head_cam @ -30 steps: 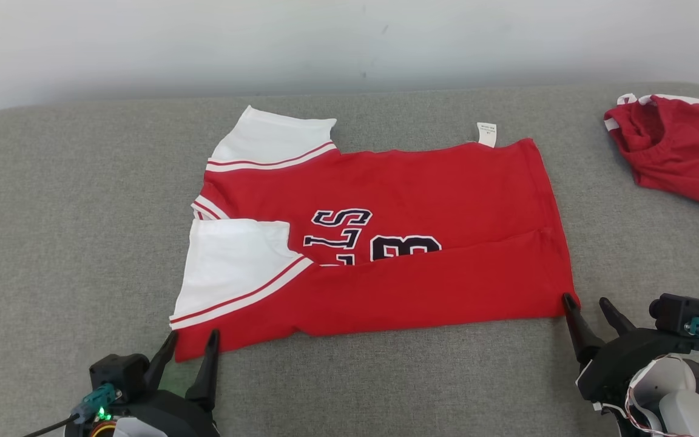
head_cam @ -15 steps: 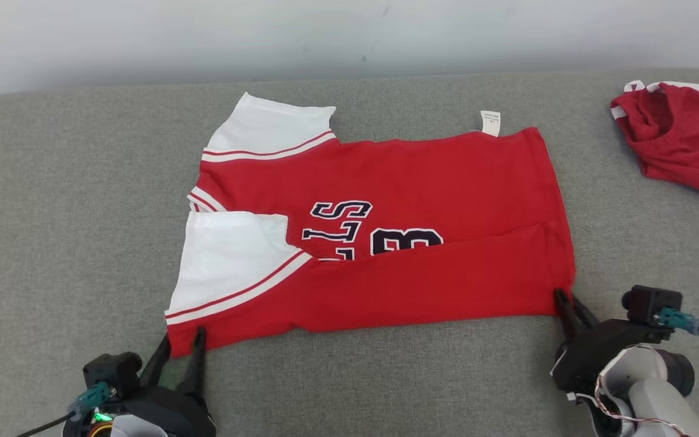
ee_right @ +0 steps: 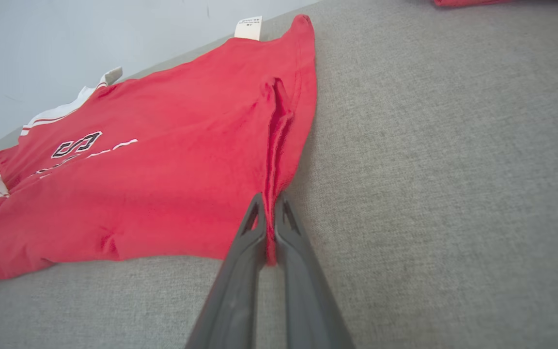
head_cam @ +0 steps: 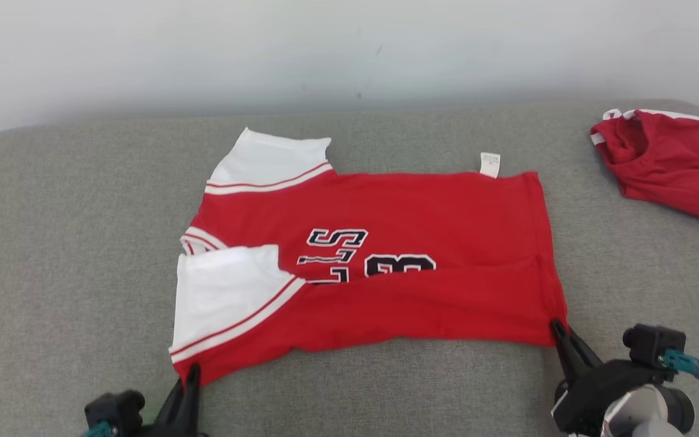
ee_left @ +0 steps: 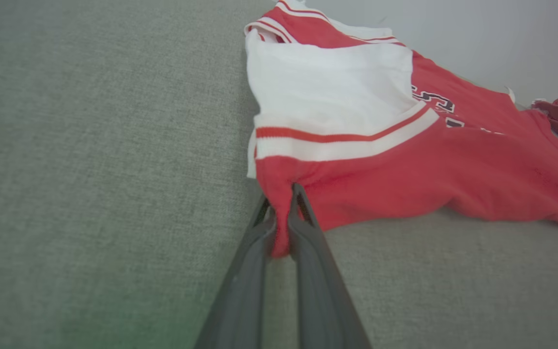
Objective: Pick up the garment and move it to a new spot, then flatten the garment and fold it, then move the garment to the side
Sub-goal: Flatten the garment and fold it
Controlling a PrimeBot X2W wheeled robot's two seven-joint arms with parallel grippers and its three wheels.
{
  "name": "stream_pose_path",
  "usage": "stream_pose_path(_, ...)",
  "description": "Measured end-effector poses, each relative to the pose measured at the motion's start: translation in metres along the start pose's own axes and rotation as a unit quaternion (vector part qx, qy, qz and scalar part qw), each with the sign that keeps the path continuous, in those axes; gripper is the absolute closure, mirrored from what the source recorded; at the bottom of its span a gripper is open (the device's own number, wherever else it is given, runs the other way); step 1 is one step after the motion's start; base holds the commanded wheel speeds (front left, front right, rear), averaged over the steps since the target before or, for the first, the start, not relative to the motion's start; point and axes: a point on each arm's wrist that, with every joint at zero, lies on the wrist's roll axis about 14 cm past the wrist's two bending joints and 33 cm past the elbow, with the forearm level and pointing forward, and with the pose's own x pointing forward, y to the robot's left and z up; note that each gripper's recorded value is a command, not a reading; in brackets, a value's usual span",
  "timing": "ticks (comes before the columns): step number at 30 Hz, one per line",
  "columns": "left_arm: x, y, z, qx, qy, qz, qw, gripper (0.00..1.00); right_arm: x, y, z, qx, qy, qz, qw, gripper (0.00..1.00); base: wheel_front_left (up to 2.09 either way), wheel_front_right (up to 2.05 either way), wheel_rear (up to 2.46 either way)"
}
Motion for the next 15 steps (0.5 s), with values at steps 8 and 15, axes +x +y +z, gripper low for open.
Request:
stream_pose_path(8, -0.036, -0.001, -0.014, -0.009, 0.003, 0.011, 1.000, 1.00, -0.041, -0.015, -0.012, 0.013, 0.008, -0.021, 1.000, 1.00, 0.00, 0.00, 0.00)
stream_pose_path(15, -0.054, -0.006, -0.018, -0.015, 0.013, 0.012, 1.000, 1.00, -0.058, -0.019, -0.022, 0.023, 0.031, -0.031, 0.999, 1.00, 0.00, 0.00, 0.00)
